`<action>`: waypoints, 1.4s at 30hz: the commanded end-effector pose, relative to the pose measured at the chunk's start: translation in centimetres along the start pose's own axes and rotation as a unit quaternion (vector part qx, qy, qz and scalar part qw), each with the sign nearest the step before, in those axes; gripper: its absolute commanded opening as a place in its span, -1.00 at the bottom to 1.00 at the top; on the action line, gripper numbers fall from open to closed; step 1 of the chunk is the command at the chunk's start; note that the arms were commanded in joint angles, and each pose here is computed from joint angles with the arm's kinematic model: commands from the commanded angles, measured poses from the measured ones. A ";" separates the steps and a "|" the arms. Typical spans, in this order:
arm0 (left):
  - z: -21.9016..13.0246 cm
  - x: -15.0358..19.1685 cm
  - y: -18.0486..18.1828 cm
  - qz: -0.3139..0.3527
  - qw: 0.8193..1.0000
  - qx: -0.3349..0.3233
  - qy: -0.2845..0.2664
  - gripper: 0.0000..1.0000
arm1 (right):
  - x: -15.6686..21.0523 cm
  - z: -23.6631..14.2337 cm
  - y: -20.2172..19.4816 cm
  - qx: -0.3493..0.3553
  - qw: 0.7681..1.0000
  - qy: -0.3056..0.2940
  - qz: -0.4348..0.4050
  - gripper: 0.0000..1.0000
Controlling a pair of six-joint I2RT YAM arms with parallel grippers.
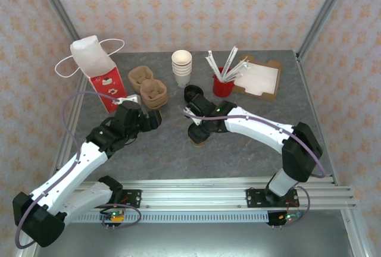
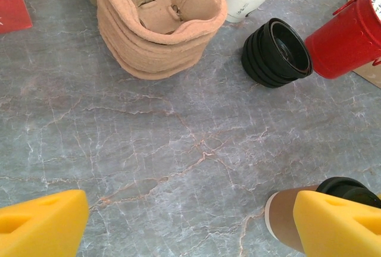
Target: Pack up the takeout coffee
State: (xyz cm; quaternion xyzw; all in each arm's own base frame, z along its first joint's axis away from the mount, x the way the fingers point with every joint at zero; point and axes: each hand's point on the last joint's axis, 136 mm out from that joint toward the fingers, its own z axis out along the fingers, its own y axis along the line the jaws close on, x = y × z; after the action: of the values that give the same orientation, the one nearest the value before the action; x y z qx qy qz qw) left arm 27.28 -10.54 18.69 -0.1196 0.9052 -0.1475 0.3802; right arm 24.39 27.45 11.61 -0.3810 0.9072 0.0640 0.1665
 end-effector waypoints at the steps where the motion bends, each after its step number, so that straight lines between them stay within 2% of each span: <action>1: 0.2 0.2 0.1 -0.005 1.000 0.002 0.003 0.79 | 1.0 -0.7 -1.1 0.016 0.999 0.026 0.021 0.41; 6: 0.6 0.5 0.0 -0.008 1.000 0.007 0.010 0.79 | 0.3 -1.3 -1.2 0.009 0.999 0.013 0.036 0.46; 14: 0.7 0.6 -0.1 -0.007 1.000 0.008 0.011 0.78 | 1.3 -0.6 -2.2 0.026 0.998 0.031 0.050 0.43; 30: 0.7 0.3 -0.4 -0.007 1.000 0.012 0.011 0.78 | 3.9 -1.3 -8.6 0.080 0.984 0.050 0.154 0.43; 42: 0.9 0.1 -0.8 -0.006 1.000 0.014 0.013 0.78 | 5.5 -2.5 -9.9 0.073 0.976 0.049 0.197 0.49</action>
State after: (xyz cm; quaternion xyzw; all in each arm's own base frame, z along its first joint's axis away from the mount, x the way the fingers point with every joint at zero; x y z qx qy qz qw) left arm 27.40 -11.37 17.46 -0.1115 0.9130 -0.1562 0.3599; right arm 28.15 17.40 11.72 -0.1965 0.9700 0.0169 0.1424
